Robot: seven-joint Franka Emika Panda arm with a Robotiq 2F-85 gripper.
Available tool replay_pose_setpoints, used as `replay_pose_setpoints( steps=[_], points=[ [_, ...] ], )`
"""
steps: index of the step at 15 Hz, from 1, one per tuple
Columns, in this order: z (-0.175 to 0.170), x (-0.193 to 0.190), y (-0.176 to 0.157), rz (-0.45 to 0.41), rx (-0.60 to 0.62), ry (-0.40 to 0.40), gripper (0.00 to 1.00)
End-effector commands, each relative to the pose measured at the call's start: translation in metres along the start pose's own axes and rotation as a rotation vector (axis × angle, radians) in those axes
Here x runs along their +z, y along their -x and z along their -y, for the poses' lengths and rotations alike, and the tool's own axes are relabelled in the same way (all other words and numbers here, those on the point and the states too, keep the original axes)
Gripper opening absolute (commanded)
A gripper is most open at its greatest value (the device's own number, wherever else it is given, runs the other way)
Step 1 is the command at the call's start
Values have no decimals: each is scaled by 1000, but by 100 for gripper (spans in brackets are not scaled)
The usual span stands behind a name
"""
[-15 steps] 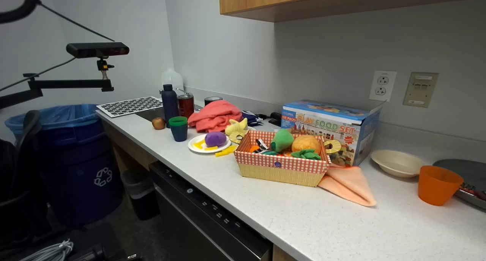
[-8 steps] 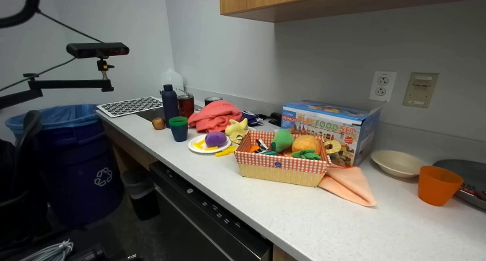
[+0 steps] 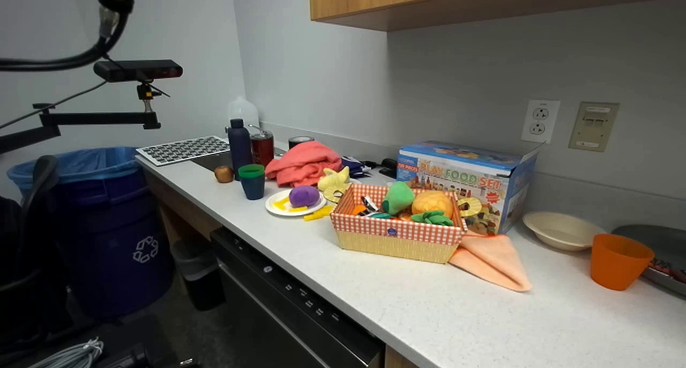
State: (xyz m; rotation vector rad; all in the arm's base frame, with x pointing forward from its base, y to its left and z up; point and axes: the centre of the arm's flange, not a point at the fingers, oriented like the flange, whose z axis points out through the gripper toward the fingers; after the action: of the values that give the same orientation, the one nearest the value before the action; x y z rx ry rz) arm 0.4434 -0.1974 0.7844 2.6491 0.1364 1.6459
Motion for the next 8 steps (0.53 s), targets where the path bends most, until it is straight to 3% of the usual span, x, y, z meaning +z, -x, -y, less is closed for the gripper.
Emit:
replay_pose_setpoints(
  steps=[1,8],
  points=[
    [-3,25,-34,-68,-52,-24,100],
    [-9,18,-54,-183,-101,37,100]
  ],
)
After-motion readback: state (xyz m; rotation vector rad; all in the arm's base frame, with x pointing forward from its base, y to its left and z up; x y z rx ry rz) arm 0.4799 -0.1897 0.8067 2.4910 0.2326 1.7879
